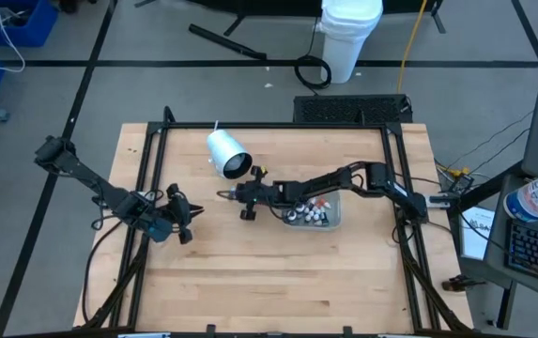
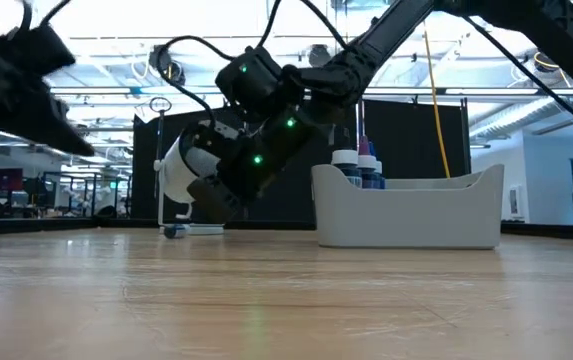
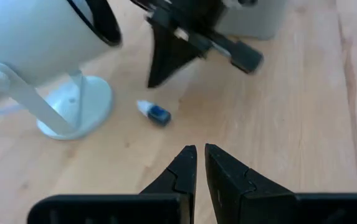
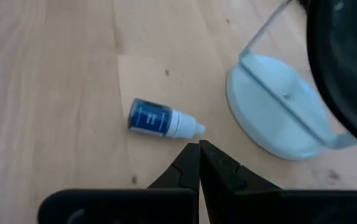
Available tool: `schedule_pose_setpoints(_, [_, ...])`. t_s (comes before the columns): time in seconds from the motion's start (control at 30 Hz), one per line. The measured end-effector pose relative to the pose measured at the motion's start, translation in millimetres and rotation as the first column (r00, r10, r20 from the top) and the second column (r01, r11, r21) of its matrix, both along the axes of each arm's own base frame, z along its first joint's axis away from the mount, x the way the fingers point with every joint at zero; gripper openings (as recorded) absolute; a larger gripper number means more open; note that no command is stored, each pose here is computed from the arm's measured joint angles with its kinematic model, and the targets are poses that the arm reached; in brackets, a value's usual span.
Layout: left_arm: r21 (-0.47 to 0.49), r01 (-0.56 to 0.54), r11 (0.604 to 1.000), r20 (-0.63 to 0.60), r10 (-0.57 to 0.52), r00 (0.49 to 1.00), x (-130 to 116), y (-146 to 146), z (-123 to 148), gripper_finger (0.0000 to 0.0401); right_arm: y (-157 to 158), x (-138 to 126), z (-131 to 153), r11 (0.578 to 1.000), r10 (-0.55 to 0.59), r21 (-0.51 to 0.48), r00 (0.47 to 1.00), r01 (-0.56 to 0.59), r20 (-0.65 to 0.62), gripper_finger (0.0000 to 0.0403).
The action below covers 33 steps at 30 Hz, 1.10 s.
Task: Pick & Place food coloring
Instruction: Put the small blue food coloring bottle into the white bin
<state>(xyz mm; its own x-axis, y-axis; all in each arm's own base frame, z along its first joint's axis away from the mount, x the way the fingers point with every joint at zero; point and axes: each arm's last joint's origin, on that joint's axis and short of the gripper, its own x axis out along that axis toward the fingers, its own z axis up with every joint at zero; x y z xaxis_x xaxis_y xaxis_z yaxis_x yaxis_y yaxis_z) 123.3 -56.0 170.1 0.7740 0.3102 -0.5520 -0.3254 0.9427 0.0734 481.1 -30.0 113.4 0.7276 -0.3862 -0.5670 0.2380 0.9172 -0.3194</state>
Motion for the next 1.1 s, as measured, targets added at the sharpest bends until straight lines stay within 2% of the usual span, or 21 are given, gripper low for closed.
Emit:
schedule_pose_setpoints(0.17, [-0.045, -0.012, 0.999, 0.032, 0.014, 0.999, 7, 1, -31, 0.0042, -8, 0, -1, 0.999, -0.021, 0.044, 1.0, 0.02, 0.021, 0.0])
schedule_pose_setpoints(0.33, [-0.023, -0.174, 0.984, 0.061, 0.175, 0.983, 16, 16, -49, 0.0042, -11, -1, -2, 0.999, -0.025, 0.047, 0.998, 0.022, 0.056, 0.0])
schedule_pose_setpoints(0.53, [-0.076, -0.245, 0.967, -0.008, 0.245, 0.969, 30, 34, -62, 0.0042, -11, -6, -9, 0.999, -0.026, 0.046, 0.995, 0.022, 0.094, 0.0])
schedule_pose_setpoints(0.9, [-0.065, -0.311, 0.948, 0.013, 0.312, 0.95, 48, 52, -74, 0.0042, -10, -15, -20, 0.997, -0.047, 0.074, 0.987, 0.036, 0.153, 0.0])
schedule_pose_setpoints(1.1, [-0.088, -0.299, 0.95, 0.019, 0.302, 0.953, 58, 58, -83, 0.0042, -9, -17, -25, 0.993, -0.05, 0.119, 0.983, 0.029, 0.177, 0.0])
